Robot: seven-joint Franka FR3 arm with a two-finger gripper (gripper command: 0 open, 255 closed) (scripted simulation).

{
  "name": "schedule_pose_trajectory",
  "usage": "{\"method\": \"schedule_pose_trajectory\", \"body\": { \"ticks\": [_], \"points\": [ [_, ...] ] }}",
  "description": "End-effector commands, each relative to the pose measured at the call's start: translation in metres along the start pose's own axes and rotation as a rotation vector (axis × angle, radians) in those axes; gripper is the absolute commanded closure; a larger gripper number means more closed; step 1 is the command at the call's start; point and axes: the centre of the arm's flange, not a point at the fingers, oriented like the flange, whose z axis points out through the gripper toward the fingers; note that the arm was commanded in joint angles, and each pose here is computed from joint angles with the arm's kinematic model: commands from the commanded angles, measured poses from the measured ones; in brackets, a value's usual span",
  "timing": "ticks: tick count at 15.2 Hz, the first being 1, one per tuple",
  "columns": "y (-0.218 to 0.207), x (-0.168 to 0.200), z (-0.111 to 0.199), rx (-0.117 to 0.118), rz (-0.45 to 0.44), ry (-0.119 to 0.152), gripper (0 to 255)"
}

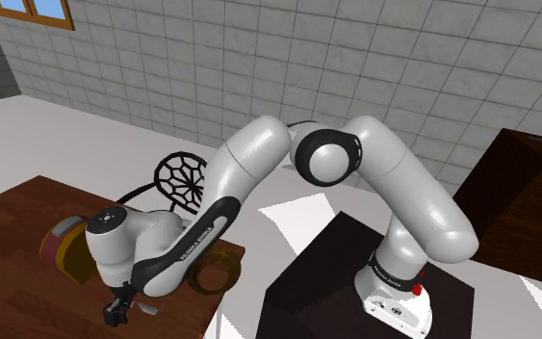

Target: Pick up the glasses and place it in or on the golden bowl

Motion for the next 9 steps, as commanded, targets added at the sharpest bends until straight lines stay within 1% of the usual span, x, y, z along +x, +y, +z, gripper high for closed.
{"method": "schedule_pose_trajectory", "body": {
  "ticks": [1,2,3,9],
  "points": [
    [0.0,0.0001,0.0,0.0,0.0,0.0,0],
    [0.0,0.0,0.0,0.0,0.0,0.0,0],
    [0.0,0.0,0.0,0.0,0.0,0.0,255],
    [0.0001,-0.0001,0.0001,0.0,0.0,0.0,255]
  ]
}}
